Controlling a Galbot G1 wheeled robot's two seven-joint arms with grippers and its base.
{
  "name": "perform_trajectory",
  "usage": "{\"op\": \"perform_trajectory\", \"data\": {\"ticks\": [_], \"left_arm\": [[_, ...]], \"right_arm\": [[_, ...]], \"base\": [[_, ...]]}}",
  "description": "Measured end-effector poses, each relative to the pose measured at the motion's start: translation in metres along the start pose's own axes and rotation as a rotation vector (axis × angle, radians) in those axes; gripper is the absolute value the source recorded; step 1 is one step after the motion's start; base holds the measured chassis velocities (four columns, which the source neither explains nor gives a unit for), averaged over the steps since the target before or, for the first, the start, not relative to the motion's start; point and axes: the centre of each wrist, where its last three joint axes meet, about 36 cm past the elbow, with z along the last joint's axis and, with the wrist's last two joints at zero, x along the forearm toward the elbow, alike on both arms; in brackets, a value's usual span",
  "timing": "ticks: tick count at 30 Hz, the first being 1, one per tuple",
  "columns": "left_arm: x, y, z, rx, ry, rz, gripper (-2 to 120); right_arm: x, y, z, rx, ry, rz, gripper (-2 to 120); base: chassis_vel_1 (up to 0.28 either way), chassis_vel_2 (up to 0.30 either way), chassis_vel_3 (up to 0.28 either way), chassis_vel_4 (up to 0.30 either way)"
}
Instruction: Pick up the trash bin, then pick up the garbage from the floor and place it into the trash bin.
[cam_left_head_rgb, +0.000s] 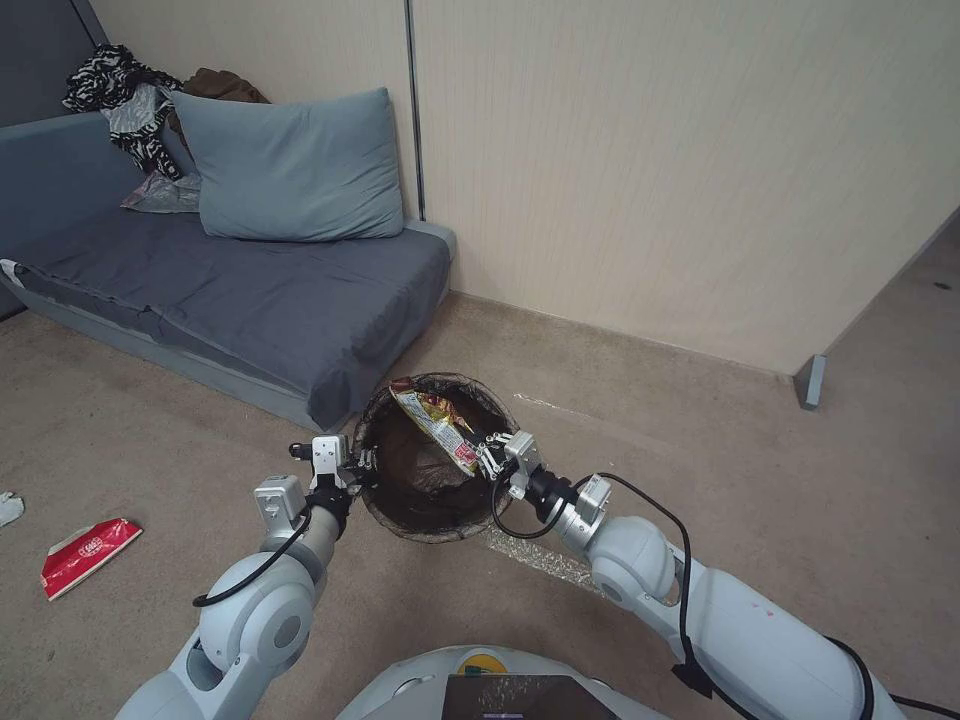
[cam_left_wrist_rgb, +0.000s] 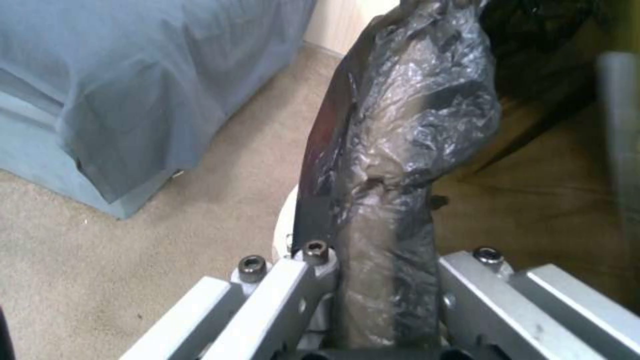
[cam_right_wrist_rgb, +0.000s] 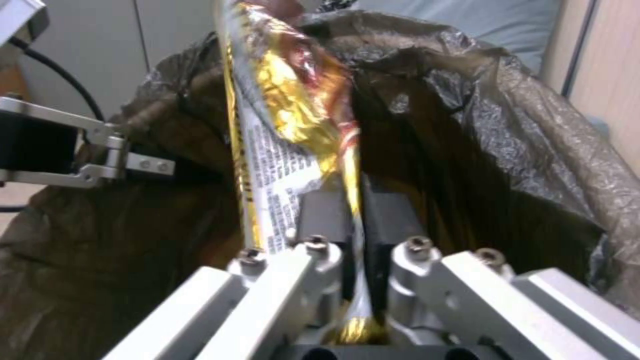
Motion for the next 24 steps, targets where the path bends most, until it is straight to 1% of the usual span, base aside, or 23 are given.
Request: {"op": "perform_trajectory", "data": {"ticks": [1,2,3,4,5,6,7,8,9,11,13,14,17,18,19,20,21,23,24], "left_arm": [[0.000,0.000,0.000,0.001,0.001,0.000,3],[0.000,0.000,0.000,0.001,0.001,0.000,3],[0.000,0.000,0.000,0.001,0.001,0.000,3],[0.000,0.000,0.000,0.002,0.001,0.000,3],[0.000,0.000,0.001,0.003,0.001,0.001,3],[0.000,0.000,0.001,0.003,0.001,0.001,3],[0.000,-0.001,0.001,0.003,0.002,0.001,3],[0.000,-0.001,0.001,0.003,0.002,0.001,3],[0.000,-0.001,0.001,0.003,0.002,0.001,3],[0.000,-0.001,0.002,0.003,0.003,0.000,3],[0.000,-0.001,0.002,0.004,0.005,-0.001,3],[0.000,-0.001,0.002,0.004,0.005,-0.001,3],[-0.001,-0.001,0.003,0.006,0.007,-0.003,3],[-0.001,-0.001,0.003,0.006,0.007,-0.003,3],[-0.001,0.000,0.004,0.006,0.008,-0.004,3],[-0.002,0.000,0.004,0.006,0.009,-0.005,3],[-0.002,0.000,0.004,0.006,0.009,-0.005,3],[-0.002,0.001,0.005,0.006,0.010,-0.008,3],[-0.003,0.001,0.005,0.006,0.010,-0.010,3]], "right_arm": [[0.000,0.001,-0.001,0.000,0.000,0.003,14],[0.000,0.002,-0.001,0.000,-0.001,0.005,18],[0.000,0.002,-0.001,0.000,-0.001,0.005,18],[0.001,0.003,-0.003,-0.001,-0.005,0.006,24],[0.001,0.004,-0.005,-0.001,-0.009,0.007,28],[0.001,0.004,-0.005,-0.001,-0.009,0.007,28],[0.002,0.005,-0.007,-0.002,-0.015,0.007,34],[0.002,0.005,-0.009,-0.002,-0.017,0.007,38],[0.002,0.005,-0.009,-0.002,-0.017,0.007,38],[0.004,0.007,-0.012,-0.002,-0.025,0.006,50],[0.005,0.008,-0.015,-0.003,-0.032,0.005,58],[0.005,0.008,-0.015,-0.003,-0.032,0.005,58],[0.007,0.012,-0.023,-0.005,-0.059,0.004,73],[0.007,0.012,-0.023,-0.005,-0.059,0.004,73],[0.008,0.012,-0.027,-0.003,-0.077,0.007,78],[0.009,0.012,-0.031,-0.002,-0.089,0.009,81],[0.009,0.012,-0.031,-0.002,-0.089,0.009,81],[0.014,0.010,-0.046,-0.004,-0.134,0.028,92],[0.017,0.007,-0.054,-0.002,-0.155,0.045,96]], "base": [[0.000,0.000,0.000,0.000],[0.000,0.000,0.000,0.000],[0.000,0.000,0.000,0.000],[0.000,0.000,0.000,0.000],[0.000,0.000,0.000,0.000],[0.000,0.000,0.000,0.000],[0.000,0.000,0.000,0.000],[0.000,0.000,0.000,0.000],[0.000,0.000,0.000,0.000],[0.000,0.000,0.000,0.000],[0.000,0.000,0.000,0.000],[0.000,0.000,0.000,0.000],[0.000,0.000,0.000,0.000],[0.000,0.000,0.000,0.000],[0.000,0.000,0.000,0.000],[0.000,0.000,0.000,0.000],[0.000,0.000,0.000,0.000],[0.000,0.000,0.000,0.000],[0.000,0.000,0.000,0.000]]}}
